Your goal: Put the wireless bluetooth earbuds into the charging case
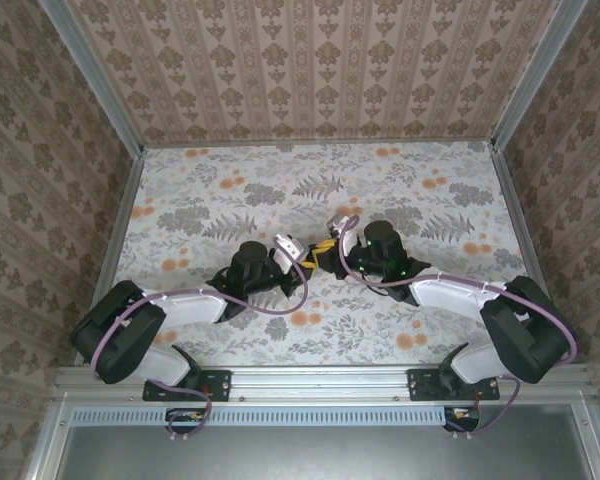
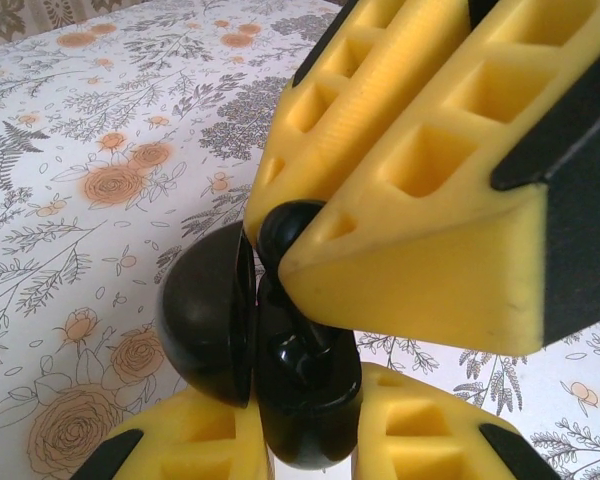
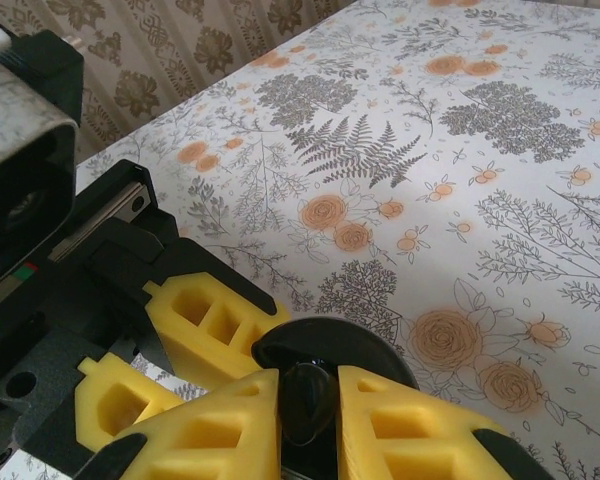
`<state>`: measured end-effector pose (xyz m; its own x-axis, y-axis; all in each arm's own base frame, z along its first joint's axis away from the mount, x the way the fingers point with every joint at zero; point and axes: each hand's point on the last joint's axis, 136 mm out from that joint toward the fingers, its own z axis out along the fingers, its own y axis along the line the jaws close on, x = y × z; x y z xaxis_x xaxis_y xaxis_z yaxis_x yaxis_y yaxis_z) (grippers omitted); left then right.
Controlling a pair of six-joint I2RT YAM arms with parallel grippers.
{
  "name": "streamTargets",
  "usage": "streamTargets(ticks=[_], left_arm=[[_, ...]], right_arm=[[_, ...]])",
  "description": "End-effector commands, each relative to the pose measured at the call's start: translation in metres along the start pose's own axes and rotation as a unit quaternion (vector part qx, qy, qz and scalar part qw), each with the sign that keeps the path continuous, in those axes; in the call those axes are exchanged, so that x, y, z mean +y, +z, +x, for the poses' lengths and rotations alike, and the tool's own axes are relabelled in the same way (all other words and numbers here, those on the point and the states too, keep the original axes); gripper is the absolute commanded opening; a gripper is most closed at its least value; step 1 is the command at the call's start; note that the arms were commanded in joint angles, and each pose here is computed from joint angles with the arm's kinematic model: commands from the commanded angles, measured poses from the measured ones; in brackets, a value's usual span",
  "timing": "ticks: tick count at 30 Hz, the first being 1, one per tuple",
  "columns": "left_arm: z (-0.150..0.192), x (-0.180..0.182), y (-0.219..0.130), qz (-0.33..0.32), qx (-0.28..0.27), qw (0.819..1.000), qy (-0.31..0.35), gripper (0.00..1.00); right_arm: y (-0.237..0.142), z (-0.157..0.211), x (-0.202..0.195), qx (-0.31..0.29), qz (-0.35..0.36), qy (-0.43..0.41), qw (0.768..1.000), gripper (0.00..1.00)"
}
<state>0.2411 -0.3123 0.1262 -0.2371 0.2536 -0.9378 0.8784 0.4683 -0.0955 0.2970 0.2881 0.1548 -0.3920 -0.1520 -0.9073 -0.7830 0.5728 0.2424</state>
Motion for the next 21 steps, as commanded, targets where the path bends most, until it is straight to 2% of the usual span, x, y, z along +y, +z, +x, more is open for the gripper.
streamTargets(ticks=[1, 15, 21], left_arm=[[-0.032, 0.004, -0.007, -0.012, -0.051, 0.999, 0.015, 0.13], [-0.035, 0.003, -0.006, -0.007, -0.053, 0.998, 0.023, 0.13], [-0.035, 0.002, -0.005, -0.006, -0.053, 0.998, 0.024, 0.13]], right_arm=[[-0.002, 0.023, 0.009, 0.034, -0.013, -0.003, 0.999, 0.21], [-0.002, 0.02, 0.02, 0.032, -0.043, -0.008, 0.999, 0.22], [-0.002, 0.019, 0.021, 0.033, -0.044, -0.004, 0.999, 0.26]])
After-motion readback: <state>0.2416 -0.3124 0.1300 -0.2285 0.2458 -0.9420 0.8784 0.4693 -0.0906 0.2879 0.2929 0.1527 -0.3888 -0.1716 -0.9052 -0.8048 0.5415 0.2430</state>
